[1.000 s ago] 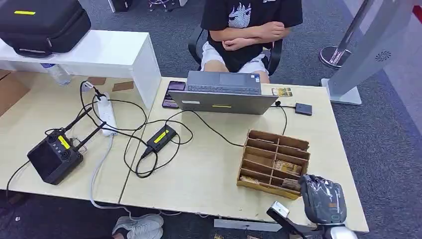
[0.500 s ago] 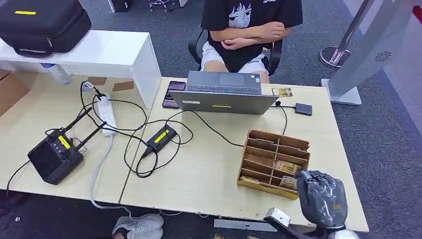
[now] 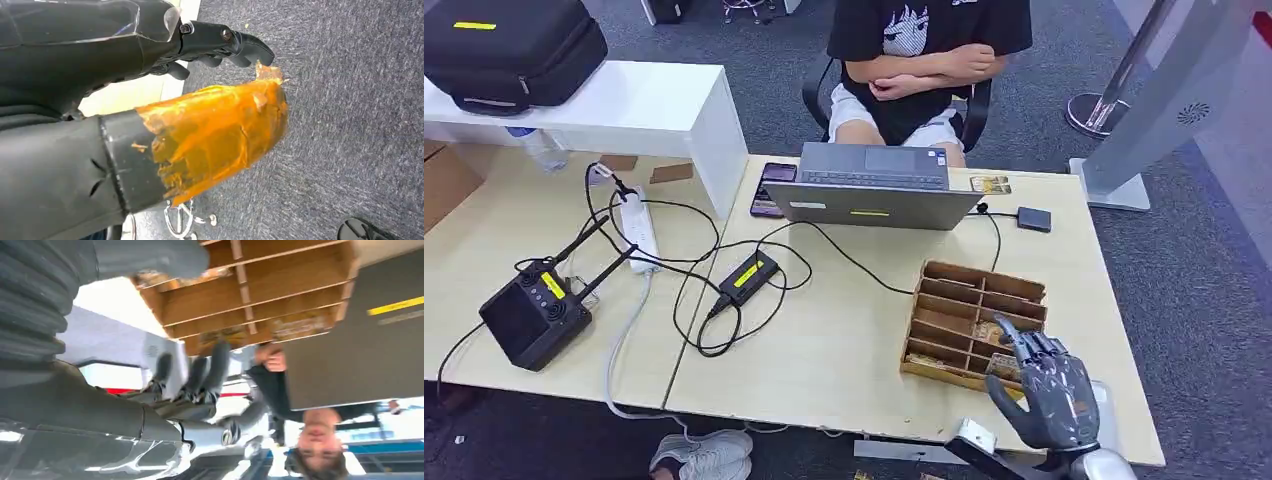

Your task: Pass the card to the sensor for recognition and then transmit it.

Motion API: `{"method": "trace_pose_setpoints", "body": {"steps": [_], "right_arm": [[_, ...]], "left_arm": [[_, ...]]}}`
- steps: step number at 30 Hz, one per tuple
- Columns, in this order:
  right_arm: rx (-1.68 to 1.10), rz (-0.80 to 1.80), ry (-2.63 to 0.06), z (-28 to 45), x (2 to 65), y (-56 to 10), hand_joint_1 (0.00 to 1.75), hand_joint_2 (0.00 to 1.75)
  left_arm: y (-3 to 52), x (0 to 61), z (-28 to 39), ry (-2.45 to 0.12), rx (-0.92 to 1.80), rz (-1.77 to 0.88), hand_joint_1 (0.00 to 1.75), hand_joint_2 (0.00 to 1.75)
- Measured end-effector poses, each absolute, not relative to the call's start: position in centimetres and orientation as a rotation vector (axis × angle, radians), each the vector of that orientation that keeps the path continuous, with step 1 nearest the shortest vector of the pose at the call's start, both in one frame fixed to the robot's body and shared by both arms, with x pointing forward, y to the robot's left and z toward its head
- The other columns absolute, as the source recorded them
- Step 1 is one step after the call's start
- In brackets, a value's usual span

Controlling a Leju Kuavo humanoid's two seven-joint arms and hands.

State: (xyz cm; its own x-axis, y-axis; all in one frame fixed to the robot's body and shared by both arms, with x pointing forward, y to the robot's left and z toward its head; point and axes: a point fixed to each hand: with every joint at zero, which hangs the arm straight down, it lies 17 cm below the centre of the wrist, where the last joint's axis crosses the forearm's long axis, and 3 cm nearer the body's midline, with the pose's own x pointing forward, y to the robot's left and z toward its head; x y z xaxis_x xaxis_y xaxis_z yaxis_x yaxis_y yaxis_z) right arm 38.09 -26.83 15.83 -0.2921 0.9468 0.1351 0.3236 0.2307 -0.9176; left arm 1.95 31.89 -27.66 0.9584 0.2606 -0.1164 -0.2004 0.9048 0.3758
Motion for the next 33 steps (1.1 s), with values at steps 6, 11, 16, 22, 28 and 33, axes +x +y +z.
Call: {"method": "trace_pose_setpoints", "body": {"steps": [6, 11, 16, 22, 28, 33], "right_arm": [[-1.062, 1.140, -1.894, 16.1, 37.8, -22.0, 0.00, 1.75], [-1.012, 1.180, -1.941, 16.0, 37.6, -19.5, 0.00, 1.75], [-1.011, 1.210, -1.965, 15.8, 38.3, -17.5, 0.00, 1.75], [-1.115, 1.251, -1.931, 15.0, 39.8, -16.2, 0.00, 1.75], [-1.131, 1.271, -1.907, 14.3, 40.6, -15.7, 0.00, 1.75], [-1.168, 1.289, -1.861, 13.4, 41.5, -16.0, 0.00, 1.75]], "left_arm": [[32.0, 2.1, -27.6, 0.163, 0.372, 0.231, 0.00, 0.00], [32.0, 2.2, -27.6, 0.160, 0.374, 0.225, 0.00, 0.00], [32.1, 2.3, -27.6, 0.156, 0.375, 0.206, 0.00, 0.00], [32.1, 2.5, -27.6, 0.151, 0.375, 0.187, 0.00, 0.00], [32.2, 2.5, -27.6, 0.151, 0.377, 0.181, 0.00, 0.00], [32.3, 2.6, -27.6, 0.151, 0.379, 0.175, 0.00, 0.00]]}}
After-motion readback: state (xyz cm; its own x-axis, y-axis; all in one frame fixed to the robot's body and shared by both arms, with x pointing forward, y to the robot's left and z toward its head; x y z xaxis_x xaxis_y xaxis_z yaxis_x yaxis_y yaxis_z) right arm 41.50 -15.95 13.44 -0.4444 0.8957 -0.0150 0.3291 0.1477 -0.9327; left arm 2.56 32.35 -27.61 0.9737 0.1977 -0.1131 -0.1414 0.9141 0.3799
